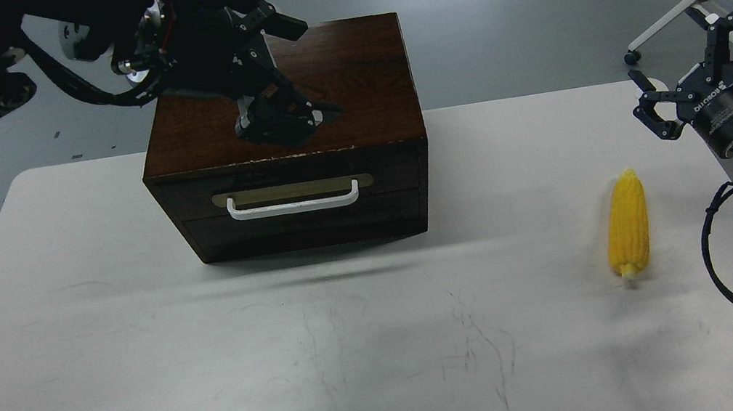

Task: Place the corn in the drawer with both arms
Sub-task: 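Lower the left gripper onto the white drawer handle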

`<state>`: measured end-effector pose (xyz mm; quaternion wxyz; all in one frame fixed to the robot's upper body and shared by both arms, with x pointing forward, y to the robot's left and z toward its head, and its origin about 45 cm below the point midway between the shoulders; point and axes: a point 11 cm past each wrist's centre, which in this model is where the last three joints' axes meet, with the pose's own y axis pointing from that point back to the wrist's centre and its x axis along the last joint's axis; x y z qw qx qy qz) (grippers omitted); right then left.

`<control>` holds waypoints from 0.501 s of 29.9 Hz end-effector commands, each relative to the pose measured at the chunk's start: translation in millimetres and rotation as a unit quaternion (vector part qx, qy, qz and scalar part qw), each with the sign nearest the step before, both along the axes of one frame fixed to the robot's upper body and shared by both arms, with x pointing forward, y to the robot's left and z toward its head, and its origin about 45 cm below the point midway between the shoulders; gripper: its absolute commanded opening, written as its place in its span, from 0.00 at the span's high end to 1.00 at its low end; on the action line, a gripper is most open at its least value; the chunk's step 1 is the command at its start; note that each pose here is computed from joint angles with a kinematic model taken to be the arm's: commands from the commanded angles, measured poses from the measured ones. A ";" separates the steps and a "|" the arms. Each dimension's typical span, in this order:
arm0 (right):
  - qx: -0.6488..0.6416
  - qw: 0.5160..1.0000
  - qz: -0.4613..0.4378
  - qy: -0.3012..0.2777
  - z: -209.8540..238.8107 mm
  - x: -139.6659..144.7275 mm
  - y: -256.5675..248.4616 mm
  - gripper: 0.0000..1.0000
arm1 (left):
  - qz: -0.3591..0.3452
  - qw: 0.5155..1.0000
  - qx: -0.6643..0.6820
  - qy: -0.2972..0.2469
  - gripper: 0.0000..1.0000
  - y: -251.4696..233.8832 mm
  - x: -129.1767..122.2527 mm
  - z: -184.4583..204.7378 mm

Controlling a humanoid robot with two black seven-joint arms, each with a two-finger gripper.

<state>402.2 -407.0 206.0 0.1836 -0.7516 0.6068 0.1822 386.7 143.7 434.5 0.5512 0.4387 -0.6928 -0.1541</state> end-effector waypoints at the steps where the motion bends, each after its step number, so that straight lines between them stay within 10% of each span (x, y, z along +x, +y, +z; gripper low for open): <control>1: 0.000 1.000 -0.001 -0.001 0.4 0.1 -0.6 0.00 | -0.008 0.996 0.088 -0.028 0.02 -4.5 4.9 -3.0; 15: 0.000 1.000 -0.005 -0.005 2.8 0.2 -3.4 0.00 | -0.087 0.963 0.257 0.008 0.02 -19.6 -28.9 -65.5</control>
